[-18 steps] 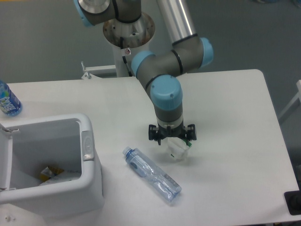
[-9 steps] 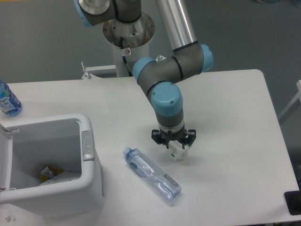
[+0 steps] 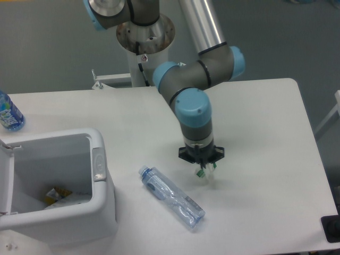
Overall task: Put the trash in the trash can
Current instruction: 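Close the gripper on the paper wrapper and lift it, then carry the wrapper over the white bin and lower it inside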
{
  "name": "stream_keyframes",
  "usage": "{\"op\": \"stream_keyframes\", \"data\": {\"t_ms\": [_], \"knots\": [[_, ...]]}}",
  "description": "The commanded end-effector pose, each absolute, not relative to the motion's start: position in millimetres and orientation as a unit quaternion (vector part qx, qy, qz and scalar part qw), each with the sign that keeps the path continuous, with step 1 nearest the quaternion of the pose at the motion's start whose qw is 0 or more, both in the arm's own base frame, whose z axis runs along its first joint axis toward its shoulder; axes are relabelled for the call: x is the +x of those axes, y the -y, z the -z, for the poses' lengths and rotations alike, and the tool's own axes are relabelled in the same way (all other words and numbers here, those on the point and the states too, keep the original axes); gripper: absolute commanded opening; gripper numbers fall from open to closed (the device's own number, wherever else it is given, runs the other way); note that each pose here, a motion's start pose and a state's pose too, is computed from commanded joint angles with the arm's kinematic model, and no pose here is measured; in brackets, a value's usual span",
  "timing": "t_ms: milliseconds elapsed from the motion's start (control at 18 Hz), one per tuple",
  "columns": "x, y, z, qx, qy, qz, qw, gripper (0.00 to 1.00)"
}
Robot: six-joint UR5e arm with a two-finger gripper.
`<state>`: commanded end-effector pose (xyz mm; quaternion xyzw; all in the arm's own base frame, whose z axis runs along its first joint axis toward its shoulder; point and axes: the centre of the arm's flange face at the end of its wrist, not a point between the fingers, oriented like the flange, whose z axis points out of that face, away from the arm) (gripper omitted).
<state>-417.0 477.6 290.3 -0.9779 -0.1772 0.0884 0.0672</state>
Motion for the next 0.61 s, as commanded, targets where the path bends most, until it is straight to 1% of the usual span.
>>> {"op": "stream_keyframes", "data": {"t_ms": [167, 278, 444, 611], "knots": [[-434.8, -486.4, -358.4, -0.963, 0.195, -0.066, 0.174, 0.00], [-438.6, -488.6, -408.2, -0.941, 0.238, -0.054, 0.236, 0.00], [-425.7, -495.4, -472.1, -0.907, 0.285, -0.029, 0.308, 0.00], [-387.8, -508.8, -523.3, -0.884, 0.302, 0.000, 0.356, 0.00]]}}
